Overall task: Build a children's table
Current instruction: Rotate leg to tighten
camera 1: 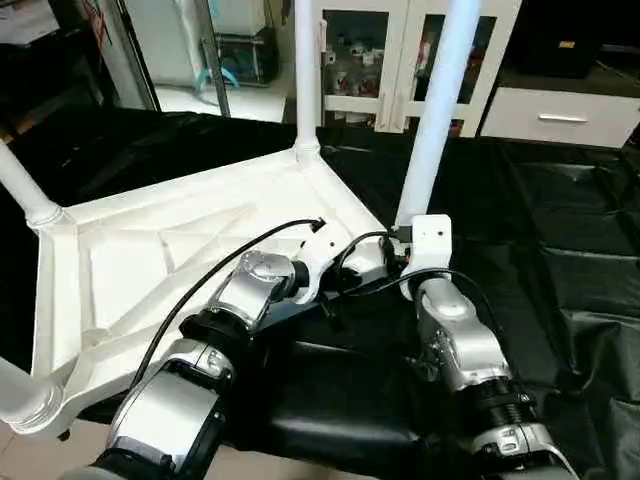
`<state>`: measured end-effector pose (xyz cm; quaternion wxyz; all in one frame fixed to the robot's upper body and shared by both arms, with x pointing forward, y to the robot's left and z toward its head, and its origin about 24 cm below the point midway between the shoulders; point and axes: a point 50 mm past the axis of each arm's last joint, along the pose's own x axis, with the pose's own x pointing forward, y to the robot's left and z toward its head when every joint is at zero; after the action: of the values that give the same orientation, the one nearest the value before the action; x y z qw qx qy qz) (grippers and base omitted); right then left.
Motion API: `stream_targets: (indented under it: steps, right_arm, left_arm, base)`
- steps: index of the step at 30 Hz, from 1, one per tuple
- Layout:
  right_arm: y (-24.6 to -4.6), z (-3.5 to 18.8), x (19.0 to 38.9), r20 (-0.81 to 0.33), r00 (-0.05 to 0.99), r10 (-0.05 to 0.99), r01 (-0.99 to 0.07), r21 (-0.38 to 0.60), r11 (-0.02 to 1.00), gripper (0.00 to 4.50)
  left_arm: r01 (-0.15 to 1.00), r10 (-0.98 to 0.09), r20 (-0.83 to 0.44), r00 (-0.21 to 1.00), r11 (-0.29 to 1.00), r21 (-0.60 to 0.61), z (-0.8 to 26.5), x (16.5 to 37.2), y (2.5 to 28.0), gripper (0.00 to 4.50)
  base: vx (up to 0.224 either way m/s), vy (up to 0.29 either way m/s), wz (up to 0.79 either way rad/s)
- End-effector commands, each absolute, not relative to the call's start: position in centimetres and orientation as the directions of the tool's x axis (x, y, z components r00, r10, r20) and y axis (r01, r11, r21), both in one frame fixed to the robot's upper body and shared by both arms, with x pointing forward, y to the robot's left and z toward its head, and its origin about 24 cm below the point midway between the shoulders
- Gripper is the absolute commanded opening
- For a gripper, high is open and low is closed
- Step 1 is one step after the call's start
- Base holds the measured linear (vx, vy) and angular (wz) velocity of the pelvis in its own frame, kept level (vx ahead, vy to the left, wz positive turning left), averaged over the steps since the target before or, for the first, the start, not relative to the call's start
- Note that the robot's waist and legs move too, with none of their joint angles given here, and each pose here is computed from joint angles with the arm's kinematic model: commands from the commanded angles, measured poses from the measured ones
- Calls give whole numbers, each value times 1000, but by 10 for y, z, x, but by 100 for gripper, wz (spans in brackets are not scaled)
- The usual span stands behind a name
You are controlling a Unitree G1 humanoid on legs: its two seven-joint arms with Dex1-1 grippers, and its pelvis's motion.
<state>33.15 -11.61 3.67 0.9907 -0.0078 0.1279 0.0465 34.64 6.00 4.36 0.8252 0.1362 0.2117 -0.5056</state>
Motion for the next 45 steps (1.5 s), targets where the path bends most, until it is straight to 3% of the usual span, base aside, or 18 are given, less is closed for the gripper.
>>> stream_targets:
  steps: [1, 4, 7, 9, 12, 17, 22, 26, 33, 45]
  right_arm:
    - [-118, 31, 327, -288, 951, 113, -124, -21, 992, 340]
    - [-123, 35, 328, -279, 951, 135, -146, -19, 989, 366]
    - [-132, 48, 324, -308, 876, 371, -395, -17, 918, 401]
    - [-133, 52, 311, -357, 754, 551, -602, -42, 797, 401]
    - [-145, 57, 292, -413, 577, 704, -786, -48, 616, 401]
    - [-161, 64, 282, -437, 482, 759, -855, -45, 517, 401]
    - [-175, 72, 277, -450, 434, 781, -879, -22, 476, 401]
    - [-175, 69, 273, -454, 382, 805, -904, -5, 427, 401]
    - [-173, 62, 279, -447, 397, 801, -895, 4, 446, 401]
    - [-176, 63, 281, -454, 379, 806, -904, 4, 427, 304]
  left_arm:
    - [903, -800, -485, 353, 427, -47, 32, 338, 64, 0]
    - [905, -801, -487, 349, 424, -49, 32, 338, 68, 0]
    - [932, -819, -500, 281, 357, -60, 30, 331, 76, 0]
    - [953, -833, -507, 221, 295, -70, 29, 326, 78, 0]
    - [981, -851, -520, 79, 158, -110, 27, 312, 81, 0]
    - [988, -838, -543, -44, 43, -148, 27, 300, 86, 0]
    - [985, -827, -555, -95, 4, -175, 27, 295, 88, 0]
    - [982, -825, -553, -114, -11, -186, 31, 294, 89, 0]
    - [981, -822, -555, -131, -27, -193, 32, 292, 89, 0]
    - [981, -819, -561, -119, -10, -193, 33, 293, 91, 0]
  base:
    - [0, 0, 0]
    - [0, 0, 0]
    - [0, 0, 0]
    - [0, 0, 0]
    - [0, 0, 0]
    - [0, 0, 0]
    - [0, 0, 0]
    - [0, 0, 0]
    - [0, 0, 0]
    - [0, 0, 0]
